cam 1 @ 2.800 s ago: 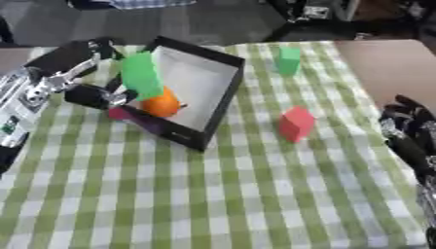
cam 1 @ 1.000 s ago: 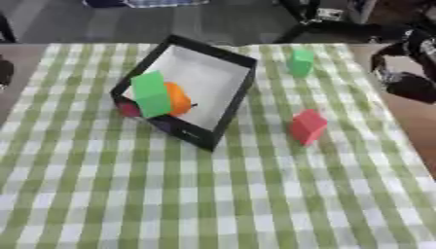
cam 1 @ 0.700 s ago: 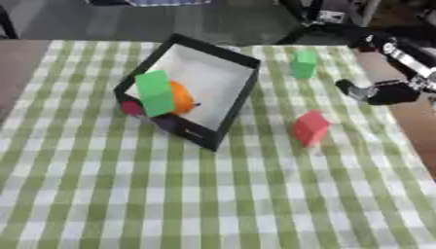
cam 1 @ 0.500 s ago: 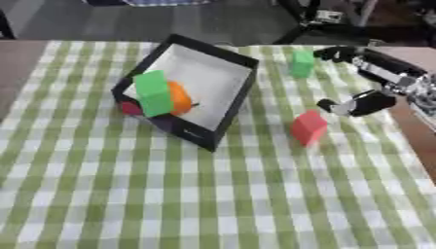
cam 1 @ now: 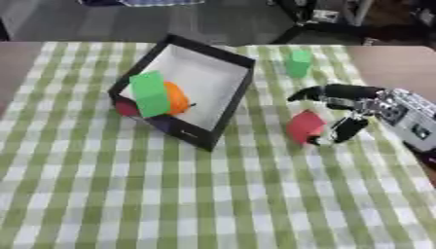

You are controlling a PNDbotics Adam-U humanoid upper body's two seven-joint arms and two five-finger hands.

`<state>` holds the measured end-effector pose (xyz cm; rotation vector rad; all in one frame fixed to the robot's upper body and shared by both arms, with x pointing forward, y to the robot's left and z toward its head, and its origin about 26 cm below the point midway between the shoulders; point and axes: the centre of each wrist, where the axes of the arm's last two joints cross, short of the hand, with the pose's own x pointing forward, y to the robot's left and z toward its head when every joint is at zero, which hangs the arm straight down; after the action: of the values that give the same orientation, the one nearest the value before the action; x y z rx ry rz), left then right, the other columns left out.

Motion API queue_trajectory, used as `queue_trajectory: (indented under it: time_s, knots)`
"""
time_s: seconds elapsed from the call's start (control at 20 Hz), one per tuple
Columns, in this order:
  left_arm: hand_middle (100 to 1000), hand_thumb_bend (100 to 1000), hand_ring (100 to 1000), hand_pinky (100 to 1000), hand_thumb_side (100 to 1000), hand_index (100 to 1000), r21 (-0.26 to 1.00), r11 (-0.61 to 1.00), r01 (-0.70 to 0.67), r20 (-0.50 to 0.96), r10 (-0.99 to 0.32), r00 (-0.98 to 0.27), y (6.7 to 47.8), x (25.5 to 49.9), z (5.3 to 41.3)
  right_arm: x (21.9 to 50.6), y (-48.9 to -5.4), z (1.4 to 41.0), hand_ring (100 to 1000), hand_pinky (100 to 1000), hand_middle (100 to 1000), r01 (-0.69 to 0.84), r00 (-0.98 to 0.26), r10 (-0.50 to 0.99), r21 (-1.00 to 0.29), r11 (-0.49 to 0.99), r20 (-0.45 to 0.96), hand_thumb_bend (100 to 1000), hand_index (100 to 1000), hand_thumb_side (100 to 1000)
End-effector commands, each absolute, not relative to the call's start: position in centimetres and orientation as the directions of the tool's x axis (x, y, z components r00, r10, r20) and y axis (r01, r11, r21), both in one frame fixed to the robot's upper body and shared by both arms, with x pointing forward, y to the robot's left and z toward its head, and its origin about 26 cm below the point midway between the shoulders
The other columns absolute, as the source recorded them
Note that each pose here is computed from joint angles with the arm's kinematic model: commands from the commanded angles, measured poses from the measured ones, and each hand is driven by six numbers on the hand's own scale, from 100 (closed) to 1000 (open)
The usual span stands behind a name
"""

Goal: Pick up objects on the table and place them in the box.

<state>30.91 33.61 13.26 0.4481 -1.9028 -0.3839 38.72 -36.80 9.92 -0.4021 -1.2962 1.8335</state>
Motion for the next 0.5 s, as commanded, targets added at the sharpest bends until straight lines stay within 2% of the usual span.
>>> queue_trajectory:
  time_s: [0.05,0.25,0.3,0.4,0.45,0.5]
  knots:
    - [670,469,643,791,930,895,0.472,0.871,-0.136,0.800,-0.488,-0.349,34.1,30.8,13.9,39.3,-38.3,11.2,913,918,899,-0.439,-0.605,0.784,-0.880,-0.180,0.141,340,962,236]
    - [669,467,643,791,931,895,0.473,0.871,-0.136,0.801,-0.489,-0.345,34.2,30.7,13.8,39.8,-39.1,12.6,847,893,780,-0.449,-0.576,0.801,-0.882,-0.142,0.164,293,870,217]
    - [669,466,643,791,932,895,0.473,0.871,-0.137,0.802,-0.489,-0.343,34.3,30.7,13.7,40.0,-39.1,13.1,805,876,698,-0.446,-0.568,0.804,-0.886,-0.122,0.175,278,775,217]
    - [669,465,643,791,933,895,0.472,0.871,-0.137,0.803,-0.489,-0.339,34.3,30.7,13.6,40.3,-39.2,14.5,766,862,606,-0.425,-0.555,0.809,-0.902,-0.073,0.196,264,697,209]
    - [669,465,643,791,933,895,0.472,0.871,-0.136,0.804,-0.489,-0.338,34.3,30.7,13.6,40.3,-39.1,15.1,762,860,597,-0.412,-0.552,0.808,-0.910,-0.050,0.205,262,688,208]
    - [669,463,642,791,934,895,0.472,0.871,-0.136,0.805,-0.489,-0.337,34.3,30.7,13.5,40.4,-39.0,15.8,726,848,521,-0.392,-0.555,0.805,-0.919,-0.029,0.211,239,615,185]
